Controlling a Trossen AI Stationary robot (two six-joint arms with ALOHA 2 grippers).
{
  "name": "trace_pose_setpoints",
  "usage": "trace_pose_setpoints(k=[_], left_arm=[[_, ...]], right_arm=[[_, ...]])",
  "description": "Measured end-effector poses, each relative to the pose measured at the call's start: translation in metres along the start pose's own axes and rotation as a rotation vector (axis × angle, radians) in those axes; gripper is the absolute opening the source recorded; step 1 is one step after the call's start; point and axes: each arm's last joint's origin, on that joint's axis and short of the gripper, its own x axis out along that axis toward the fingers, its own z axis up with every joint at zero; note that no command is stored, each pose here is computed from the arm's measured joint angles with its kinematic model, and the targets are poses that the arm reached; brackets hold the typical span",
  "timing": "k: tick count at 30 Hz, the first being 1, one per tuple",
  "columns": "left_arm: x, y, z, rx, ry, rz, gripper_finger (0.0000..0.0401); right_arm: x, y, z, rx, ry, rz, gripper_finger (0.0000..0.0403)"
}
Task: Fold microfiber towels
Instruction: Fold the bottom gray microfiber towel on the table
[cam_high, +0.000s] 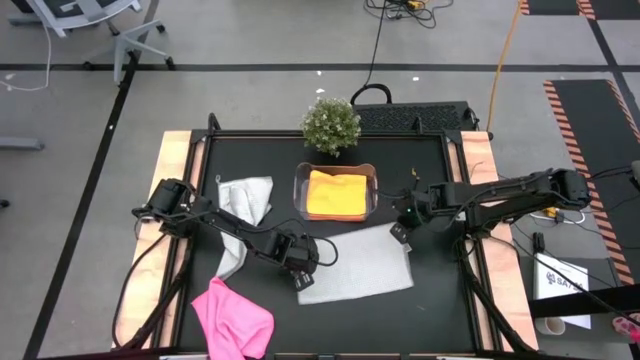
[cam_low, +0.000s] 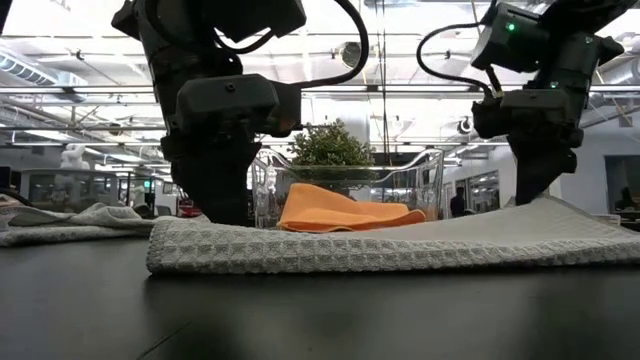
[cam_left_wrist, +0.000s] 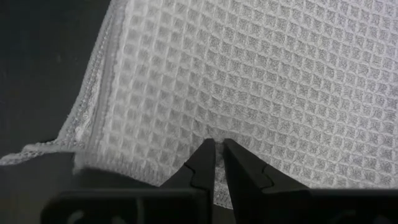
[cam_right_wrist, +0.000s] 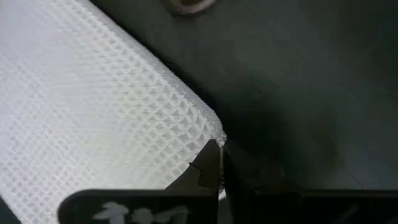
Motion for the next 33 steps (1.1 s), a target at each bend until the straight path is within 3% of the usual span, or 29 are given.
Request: trace_pose_setpoints(k=[6,13,15,18,25,30,33], left_arm=[[0.000,0.000,0.000,-0.002,-0.003,-0.006,0.0037],[0.000,0.000,0.000,-0.009,0.000,-0.010,0.0037],[0.000,-0.001,0.000,-0.009,0.001,-0.012,0.0037],[0.000,-0.001,0.000,-0.009,0.002,-0.013,0.0037],[0.001,0.001,0.002,-0.008,0.004,-0.011,0.0037],[0.001,0.003,0.004,-0.001,0.000,-0.011,0.0037],[0.001,0.005,0.006,0.021,-0.005,-0.008,0.0037]], right_arm=[[0.000,0.000,0.000,-0.065,0.005,-0.004,0.0008],[0.000,0.000,0.000,-0.088,0.004,-0.003,0.0078],[0.000,-0.002,0.000,-0.044,0.008,-0.002,0.0098],[-0.004,-0.002,0.001,0.084,0.064,0.094,0.0121],[-0.015,0.014,-0.016,0.293,0.376,0.313,0.0121],[-0.021,0.033,-0.040,0.343,0.474,0.290,0.0110],[-0.022,0.042,-0.055,0.342,0.454,0.239,0.0111]])
